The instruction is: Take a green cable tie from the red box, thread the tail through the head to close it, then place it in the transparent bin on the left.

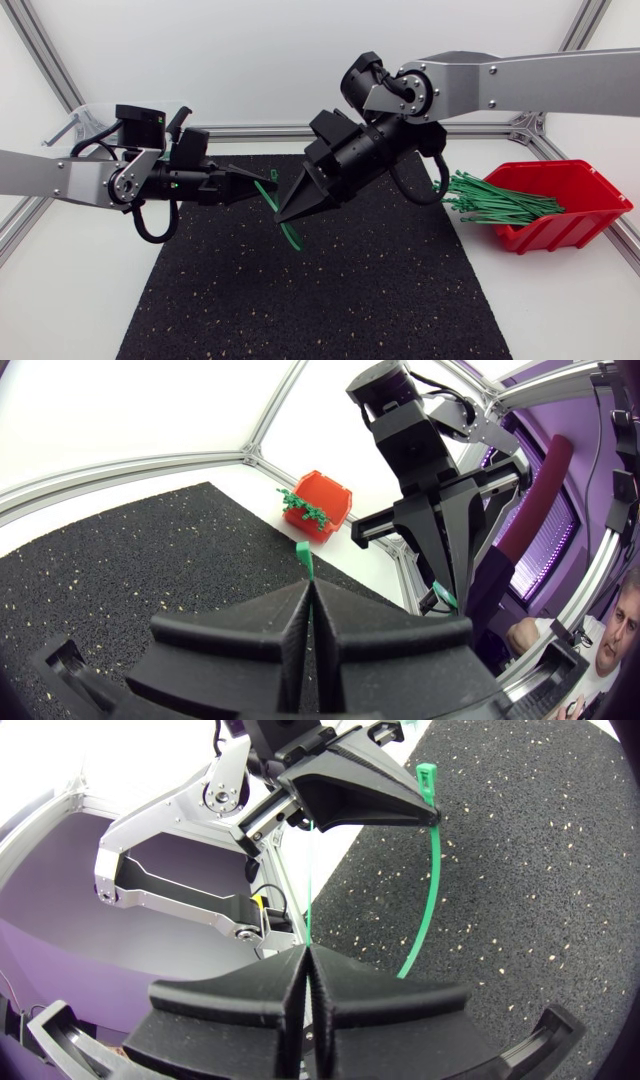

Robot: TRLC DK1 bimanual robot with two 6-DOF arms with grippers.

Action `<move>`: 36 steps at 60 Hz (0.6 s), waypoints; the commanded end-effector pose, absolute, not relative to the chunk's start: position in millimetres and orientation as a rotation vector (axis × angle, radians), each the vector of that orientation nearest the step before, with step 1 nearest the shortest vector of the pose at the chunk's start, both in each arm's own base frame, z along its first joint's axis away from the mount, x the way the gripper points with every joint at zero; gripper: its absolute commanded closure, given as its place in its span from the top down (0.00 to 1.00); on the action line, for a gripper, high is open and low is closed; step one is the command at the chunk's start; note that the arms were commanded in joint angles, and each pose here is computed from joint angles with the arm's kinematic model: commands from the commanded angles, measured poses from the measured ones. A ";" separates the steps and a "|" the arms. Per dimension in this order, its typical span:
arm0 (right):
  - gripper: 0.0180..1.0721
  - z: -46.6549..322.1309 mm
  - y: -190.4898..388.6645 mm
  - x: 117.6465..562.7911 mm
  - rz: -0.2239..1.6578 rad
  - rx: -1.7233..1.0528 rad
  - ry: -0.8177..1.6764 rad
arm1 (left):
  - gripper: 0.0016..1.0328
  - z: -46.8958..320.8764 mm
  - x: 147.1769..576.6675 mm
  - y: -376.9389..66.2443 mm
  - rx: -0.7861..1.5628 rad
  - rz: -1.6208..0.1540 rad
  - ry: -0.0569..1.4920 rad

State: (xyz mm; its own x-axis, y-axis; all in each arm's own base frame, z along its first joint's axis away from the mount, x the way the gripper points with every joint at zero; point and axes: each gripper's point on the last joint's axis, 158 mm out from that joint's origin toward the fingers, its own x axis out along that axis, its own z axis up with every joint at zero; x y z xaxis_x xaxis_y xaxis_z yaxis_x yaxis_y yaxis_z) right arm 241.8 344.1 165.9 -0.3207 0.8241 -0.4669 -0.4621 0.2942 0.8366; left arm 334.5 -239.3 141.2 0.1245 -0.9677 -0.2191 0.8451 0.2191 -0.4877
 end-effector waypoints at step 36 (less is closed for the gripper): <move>0.05 250.3 323.2 194.4 1.266 0.754 1.566 | 0.03 189.3 322.8 -245.0 -0.428 -1.252 0.532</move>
State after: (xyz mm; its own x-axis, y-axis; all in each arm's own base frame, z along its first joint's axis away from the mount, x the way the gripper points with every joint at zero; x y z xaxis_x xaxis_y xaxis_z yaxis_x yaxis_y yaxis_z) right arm 205.1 327.5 246.7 -0.3470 0.8882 -0.3011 -0.2093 0.2396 0.9481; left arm 328.4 -242.8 189.2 0.2195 -0.9645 -0.1465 0.7918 0.2639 -0.5509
